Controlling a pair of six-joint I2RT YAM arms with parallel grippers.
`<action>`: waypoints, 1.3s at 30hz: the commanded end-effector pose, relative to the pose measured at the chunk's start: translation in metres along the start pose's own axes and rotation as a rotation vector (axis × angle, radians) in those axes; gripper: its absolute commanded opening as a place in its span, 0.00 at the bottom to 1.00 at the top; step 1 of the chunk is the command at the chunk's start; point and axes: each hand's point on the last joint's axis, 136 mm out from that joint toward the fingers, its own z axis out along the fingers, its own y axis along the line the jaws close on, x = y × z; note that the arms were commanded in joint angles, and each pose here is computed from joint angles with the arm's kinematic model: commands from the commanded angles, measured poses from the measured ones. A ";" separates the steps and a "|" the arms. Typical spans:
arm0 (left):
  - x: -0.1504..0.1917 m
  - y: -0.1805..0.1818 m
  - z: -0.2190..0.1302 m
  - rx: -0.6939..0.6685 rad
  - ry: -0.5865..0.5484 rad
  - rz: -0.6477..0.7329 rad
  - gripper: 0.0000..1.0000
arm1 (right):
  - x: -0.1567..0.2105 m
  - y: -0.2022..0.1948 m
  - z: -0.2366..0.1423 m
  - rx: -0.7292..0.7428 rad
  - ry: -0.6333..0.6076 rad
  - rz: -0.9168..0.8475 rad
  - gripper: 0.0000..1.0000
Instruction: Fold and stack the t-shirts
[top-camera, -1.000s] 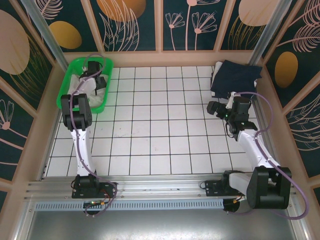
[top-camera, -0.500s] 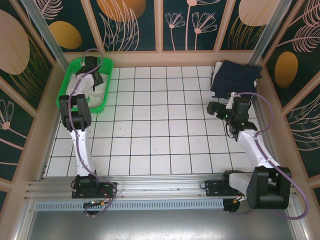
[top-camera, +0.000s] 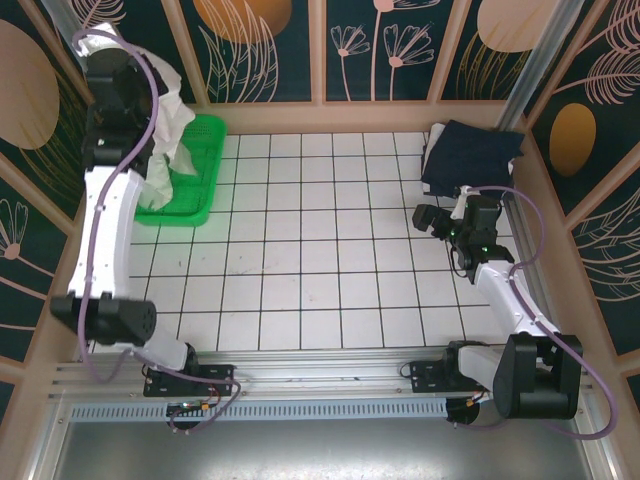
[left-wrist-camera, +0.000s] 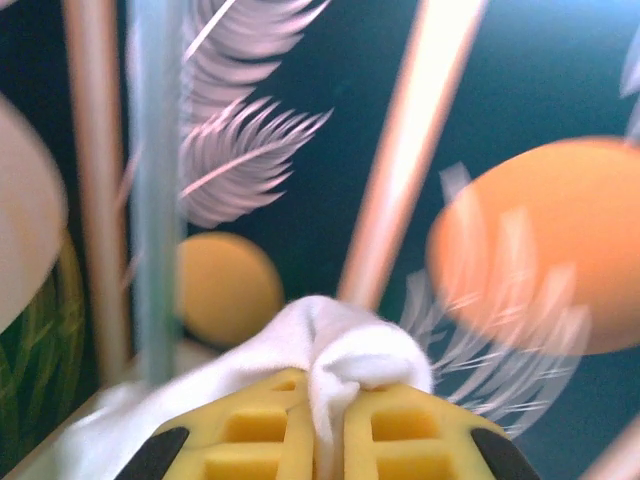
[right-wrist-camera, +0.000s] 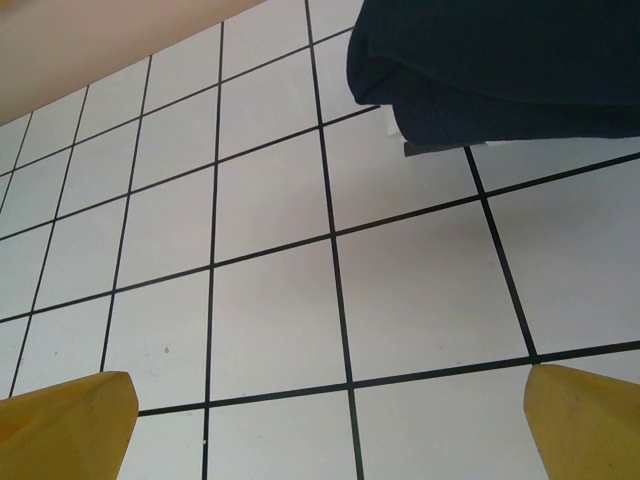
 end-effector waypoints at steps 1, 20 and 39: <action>-0.004 -0.068 -0.016 0.293 -0.025 0.002 0.00 | -0.005 0.005 -0.005 -0.032 -0.033 -0.010 0.99; -0.075 -0.242 -0.112 1.044 -0.131 -0.138 0.00 | -0.013 0.017 -0.012 -0.089 -0.058 -0.021 0.99; 0.336 -0.125 0.023 0.250 0.597 -0.065 0.85 | 0.028 0.053 0.005 -0.216 0.027 0.035 0.98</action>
